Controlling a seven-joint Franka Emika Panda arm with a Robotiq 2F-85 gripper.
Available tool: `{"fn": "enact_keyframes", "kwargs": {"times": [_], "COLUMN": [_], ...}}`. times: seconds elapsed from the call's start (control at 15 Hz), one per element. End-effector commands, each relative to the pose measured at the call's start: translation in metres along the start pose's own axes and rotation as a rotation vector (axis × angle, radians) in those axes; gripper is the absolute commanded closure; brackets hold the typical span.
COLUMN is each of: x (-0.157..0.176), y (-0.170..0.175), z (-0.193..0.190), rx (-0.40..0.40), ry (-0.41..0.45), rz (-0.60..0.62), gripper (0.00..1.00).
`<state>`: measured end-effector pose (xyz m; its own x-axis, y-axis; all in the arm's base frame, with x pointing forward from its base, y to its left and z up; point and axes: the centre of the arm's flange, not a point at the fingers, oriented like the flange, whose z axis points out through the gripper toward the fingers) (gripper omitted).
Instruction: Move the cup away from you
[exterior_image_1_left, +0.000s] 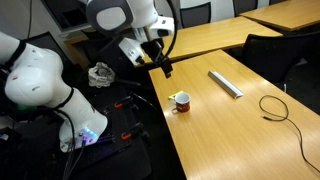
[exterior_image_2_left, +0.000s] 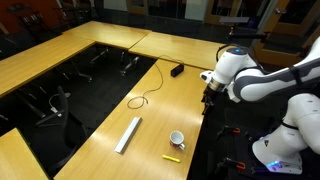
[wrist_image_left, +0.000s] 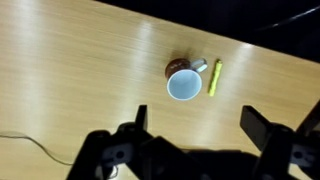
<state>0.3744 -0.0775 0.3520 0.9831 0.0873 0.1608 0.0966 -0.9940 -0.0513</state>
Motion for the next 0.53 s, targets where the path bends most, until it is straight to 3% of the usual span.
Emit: {"fn": "enact_keyframes", "kwargs": {"times": [0.0, 0.47], "x": [0.05, 0.089], "y": [0.0, -0.002], "z": [0.065, 0.189], "rx": [0.03, 0.01], "ry": [-0.037, -0.189], "rz": [0.133, 0.276], "gripper": [0.0, 0.0]}}
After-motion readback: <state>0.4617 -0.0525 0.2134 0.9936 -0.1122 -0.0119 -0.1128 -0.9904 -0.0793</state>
